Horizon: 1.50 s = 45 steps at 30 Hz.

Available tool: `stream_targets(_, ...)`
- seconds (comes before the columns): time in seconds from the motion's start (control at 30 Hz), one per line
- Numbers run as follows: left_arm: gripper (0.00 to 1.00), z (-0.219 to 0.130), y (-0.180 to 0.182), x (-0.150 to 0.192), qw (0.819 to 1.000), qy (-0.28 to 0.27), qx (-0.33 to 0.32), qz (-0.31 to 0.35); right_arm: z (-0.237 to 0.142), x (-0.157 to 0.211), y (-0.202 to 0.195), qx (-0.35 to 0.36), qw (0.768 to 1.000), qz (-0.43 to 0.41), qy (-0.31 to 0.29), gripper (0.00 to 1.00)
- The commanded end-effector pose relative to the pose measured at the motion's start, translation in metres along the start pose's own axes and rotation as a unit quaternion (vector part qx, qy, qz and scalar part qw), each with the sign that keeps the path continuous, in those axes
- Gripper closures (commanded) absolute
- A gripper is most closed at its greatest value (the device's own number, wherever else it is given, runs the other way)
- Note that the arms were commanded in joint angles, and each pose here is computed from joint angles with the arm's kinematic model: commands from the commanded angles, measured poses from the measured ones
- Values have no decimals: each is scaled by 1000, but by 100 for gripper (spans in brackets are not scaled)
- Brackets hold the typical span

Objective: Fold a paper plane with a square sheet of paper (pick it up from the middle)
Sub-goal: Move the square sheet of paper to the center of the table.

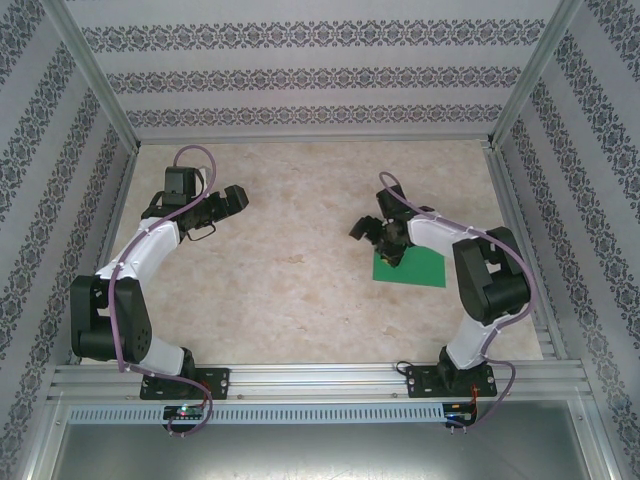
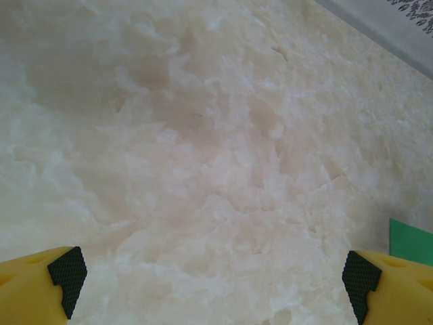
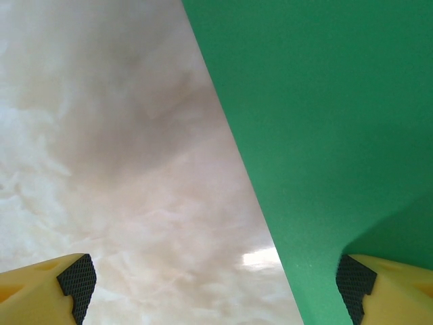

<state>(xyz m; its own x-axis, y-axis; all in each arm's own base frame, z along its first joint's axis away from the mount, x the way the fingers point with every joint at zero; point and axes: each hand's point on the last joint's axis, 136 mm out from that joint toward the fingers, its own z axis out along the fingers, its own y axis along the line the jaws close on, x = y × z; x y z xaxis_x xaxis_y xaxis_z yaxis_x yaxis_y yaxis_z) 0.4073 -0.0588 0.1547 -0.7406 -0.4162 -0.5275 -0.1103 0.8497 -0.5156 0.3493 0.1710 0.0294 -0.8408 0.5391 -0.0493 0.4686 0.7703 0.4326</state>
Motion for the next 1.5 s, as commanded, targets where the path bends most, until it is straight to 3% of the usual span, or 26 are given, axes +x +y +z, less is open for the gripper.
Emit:
stream_targets(0.0, 0, -3, 0, -5, 1000, 2, 3, -14, 27, 28, 7, 7, 999, 16, 45, 5)
stream_targets(0.13, 0, -2, 0, -3, 1000, 4, 4, -17, 36, 47, 50, -32, 997, -13, 71, 7)
stream_targets(0.23, 0, -2, -1, -2, 1000, 7, 7, -19, 23, 40, 63, -26, 996, -59, 60, 9)
stream_targets(0.43, 0, -1, -6, 0, 1000, 12, 17, -20, -31, -7, 22, 110, 980, -165, -23, 3)
stream_targets(0.6, 0, 4, -7, 3, 999, 23, 22, -24, -39, -21, -1, 189, 950, -248, -12, 2)
stream_targets(0.77, 0, 8, -7, 6, 999, 31, 23, -28, -25, -24, 3, 199, 932, -301, 24, 3)
stream_targets(1.13, 0, 14, -6, 10, 998, 45, 21, -29, 1, -32, -8, 180, 946, -264, 49, 5)
stream_targets(1.47, 0, 18, -4, 12, 998, 53, 20, -33, 23, -23, -33, 205, 943, -249, 83, 7)
